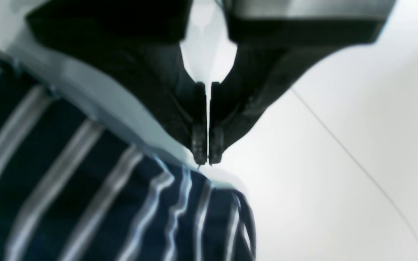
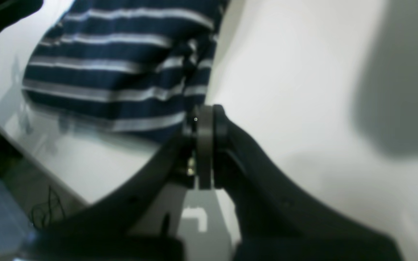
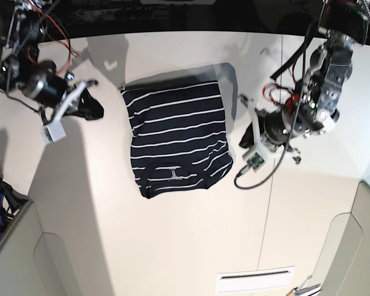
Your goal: Fold the T-shirt properly
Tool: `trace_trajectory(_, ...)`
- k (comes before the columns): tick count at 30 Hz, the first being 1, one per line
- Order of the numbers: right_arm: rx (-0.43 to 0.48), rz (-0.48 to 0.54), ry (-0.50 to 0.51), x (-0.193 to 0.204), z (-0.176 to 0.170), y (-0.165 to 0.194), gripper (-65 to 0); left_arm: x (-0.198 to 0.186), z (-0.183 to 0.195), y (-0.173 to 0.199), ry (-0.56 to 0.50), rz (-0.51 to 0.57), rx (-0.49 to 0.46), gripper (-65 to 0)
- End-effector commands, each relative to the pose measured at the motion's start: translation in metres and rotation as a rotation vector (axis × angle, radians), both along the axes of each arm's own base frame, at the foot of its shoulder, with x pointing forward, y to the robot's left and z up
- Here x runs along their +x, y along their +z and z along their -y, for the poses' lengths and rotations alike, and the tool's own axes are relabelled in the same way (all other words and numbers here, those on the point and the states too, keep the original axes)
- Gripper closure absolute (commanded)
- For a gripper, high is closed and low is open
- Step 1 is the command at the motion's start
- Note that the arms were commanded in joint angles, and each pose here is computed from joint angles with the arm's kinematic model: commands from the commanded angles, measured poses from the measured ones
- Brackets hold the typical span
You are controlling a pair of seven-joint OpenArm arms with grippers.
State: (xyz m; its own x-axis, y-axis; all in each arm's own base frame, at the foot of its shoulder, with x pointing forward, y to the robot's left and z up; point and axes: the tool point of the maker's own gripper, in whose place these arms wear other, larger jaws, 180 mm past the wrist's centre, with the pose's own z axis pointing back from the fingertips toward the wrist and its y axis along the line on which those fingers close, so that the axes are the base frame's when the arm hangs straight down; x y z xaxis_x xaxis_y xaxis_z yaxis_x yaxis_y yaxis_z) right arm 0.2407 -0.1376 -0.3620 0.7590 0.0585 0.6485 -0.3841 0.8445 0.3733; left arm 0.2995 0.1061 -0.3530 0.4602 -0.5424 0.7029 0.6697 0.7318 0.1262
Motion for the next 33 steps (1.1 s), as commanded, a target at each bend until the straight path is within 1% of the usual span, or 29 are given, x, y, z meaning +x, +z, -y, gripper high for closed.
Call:
trace_trajectory(1, 0.002, 0.025, 0.019, -0.005, 0.002, 0.009, 0.0, -0.006, -0.002, 0.010, -0.011, 0.022, -0.010, -1.8)
trace_trajectory(3, -0.006, -0.006, 0.038, -0.025, 0.004, 0.006, 0.0, -0.030, -0.005, 0.008, -0.022, -0.009, -0.018, -1.8)
trace_trajectory(5, -0.018, -0.048, 0.054, -0.047, 0.005, 0.000, 0.0, -0.052, -0.012, 0.006, -0.026, -0.035, 0.001, -1.8)
trace_trajectory(10, -0.031, -0.193, 0.076, -0.104, 0.010, -0.021, 0.0, -0.109, -0.029, 0.000, 0.005, -0.121, 0.024, -1.8)
trace_trajectory(15, -0.052, -0.320, 0.100, -0.153, 0.017, -0.034, 0.0, -0.180, -0.043, -0.027, 0.032, -0.303, 0.054, -1.8)
trace_trajectory(19, -0.070, -0.407, 0.118, -0.187, 0.024, -0.039, 0.0, -0.240, -0.051, -0.043, 0.018, -0.441, 0.111, -1.8)
trace_trajectory(22, -0.086, -0.474, 0.134, -0.213, 0.030, -0.041, 0.0, -0.278, -0.056, -0.048, 0.002, -0.522, 0.150, -1.8)
trace_trajectory(28, -0.111, -0.597, 0.152, -0.259, 0.041, -0.044, 0.0, -0.340, -0.063, -0.053, -0.007, -0.668, 0.173, -1.8)
trace_trajectory(31, -0.144, -0.661, 0.141, -0.281, 0.052, -0.053, 0.0, -0.374, -0.081, -0.071, 0.027, -0.769, 0.201, -1.8)
trace_trajectory(33, -0.145, -0.705, 0.128, -0.294, 0.060, -0.061, 0.0, -0.397, -0.099, -0.087, 0.060, -0.826, 0.224, -1.8)
